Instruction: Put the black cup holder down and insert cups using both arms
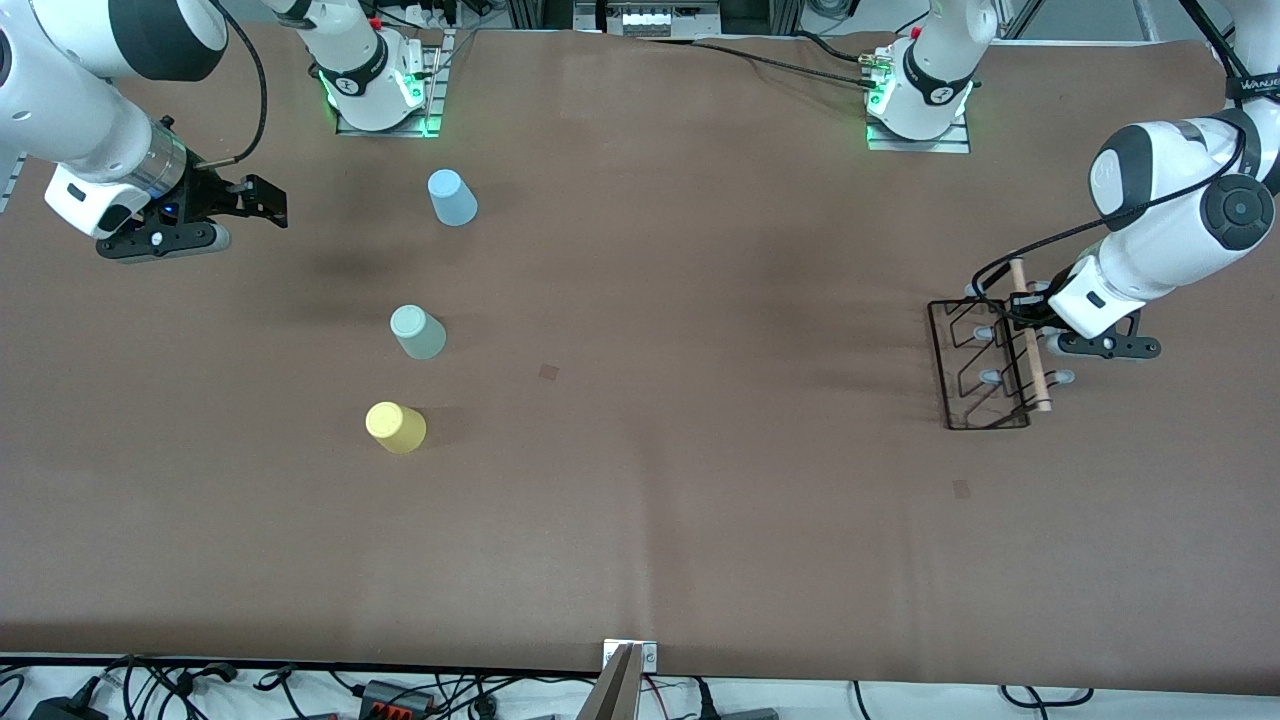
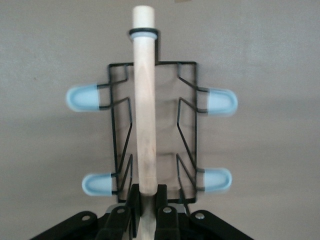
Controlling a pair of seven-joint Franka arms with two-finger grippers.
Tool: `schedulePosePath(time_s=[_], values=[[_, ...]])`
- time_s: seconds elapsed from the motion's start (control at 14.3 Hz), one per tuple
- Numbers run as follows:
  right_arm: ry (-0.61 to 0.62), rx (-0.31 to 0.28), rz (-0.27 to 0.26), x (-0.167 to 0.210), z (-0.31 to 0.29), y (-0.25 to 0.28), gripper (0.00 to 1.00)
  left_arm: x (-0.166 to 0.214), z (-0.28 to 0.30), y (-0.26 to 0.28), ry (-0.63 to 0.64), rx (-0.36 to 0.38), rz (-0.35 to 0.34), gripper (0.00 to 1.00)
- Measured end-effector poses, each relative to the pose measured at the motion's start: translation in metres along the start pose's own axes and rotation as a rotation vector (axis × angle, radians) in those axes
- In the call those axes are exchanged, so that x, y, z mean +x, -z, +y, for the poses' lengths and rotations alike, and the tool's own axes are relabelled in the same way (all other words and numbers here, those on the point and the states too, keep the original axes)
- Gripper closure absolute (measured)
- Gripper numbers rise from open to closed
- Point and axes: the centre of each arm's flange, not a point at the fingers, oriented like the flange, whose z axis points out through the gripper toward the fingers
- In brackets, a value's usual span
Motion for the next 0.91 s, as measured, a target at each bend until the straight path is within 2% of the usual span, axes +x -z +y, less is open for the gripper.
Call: schedulePosePath(time_s=[0.21, 0.49, 0.7, 0.91], values=[[-0.014, -0.002, 0.024, 0.009, 0.001, -0.011, 0.00, 0.008, 0.000, 0.017, -0.002, 0.000, -0.001, 0.84], [-0.062, -0.009, 0.114, 0.043, -0.002, -0.061, 0.00, 0.033, 0.030, 0.100, -0.059, -0.001, -0.030, 0.84], [-0.115, -0.003, 0.156, 0.067, -0.032, -0.099, 0.00, 0.040, 0.092, 0.130, -0.103, 0.000, -0.009, 0.84], [-0.182, 0.018, 0.209, 0.084, -0.081, -0.123, 0.00, 0.033, 0.193, 0.131, -0.097, -0.005, -0.003, 0.84]])
